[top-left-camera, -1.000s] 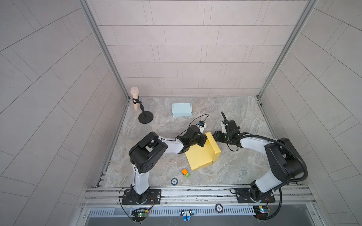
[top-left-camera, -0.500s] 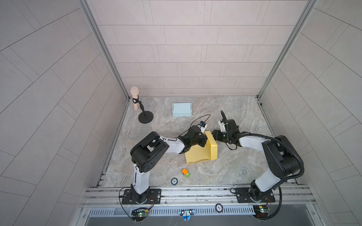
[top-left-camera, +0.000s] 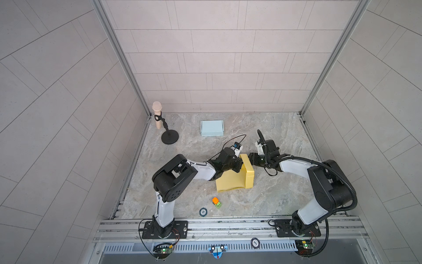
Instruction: Fold the paper box
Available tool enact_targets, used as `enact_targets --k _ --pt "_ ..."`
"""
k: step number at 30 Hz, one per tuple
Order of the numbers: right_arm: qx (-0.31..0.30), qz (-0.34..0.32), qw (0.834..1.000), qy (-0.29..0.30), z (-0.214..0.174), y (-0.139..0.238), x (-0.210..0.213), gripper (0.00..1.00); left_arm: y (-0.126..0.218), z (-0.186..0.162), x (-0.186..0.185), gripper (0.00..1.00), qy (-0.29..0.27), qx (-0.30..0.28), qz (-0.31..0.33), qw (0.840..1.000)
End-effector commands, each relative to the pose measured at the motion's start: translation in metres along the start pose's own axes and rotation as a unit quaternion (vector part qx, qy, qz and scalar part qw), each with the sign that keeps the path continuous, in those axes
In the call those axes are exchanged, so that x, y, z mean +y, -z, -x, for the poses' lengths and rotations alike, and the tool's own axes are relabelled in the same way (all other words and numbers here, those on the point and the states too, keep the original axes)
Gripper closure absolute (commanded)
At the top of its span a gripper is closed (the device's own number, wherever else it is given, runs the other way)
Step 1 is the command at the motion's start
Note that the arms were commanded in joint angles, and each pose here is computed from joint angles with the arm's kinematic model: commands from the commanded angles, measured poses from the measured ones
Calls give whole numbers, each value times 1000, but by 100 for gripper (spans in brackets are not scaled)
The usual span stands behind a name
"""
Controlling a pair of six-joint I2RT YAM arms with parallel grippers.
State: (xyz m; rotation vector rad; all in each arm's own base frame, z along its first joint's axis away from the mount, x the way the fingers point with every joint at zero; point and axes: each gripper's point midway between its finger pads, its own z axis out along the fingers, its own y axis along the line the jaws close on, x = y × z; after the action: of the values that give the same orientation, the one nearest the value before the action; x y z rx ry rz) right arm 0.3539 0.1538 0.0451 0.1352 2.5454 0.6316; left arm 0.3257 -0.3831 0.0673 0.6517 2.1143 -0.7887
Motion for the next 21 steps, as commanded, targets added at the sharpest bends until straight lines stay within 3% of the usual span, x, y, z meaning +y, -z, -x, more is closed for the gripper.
enact_targets --k 1,21 --pt "-2 -16 1000 1 0 6 -11 35 6 14 -12 73 -3 -26 -18 1000" --pt "-10 -48 999 1 7 17 -20 34 3 12 -9 71 -2 -20 -8 1000"
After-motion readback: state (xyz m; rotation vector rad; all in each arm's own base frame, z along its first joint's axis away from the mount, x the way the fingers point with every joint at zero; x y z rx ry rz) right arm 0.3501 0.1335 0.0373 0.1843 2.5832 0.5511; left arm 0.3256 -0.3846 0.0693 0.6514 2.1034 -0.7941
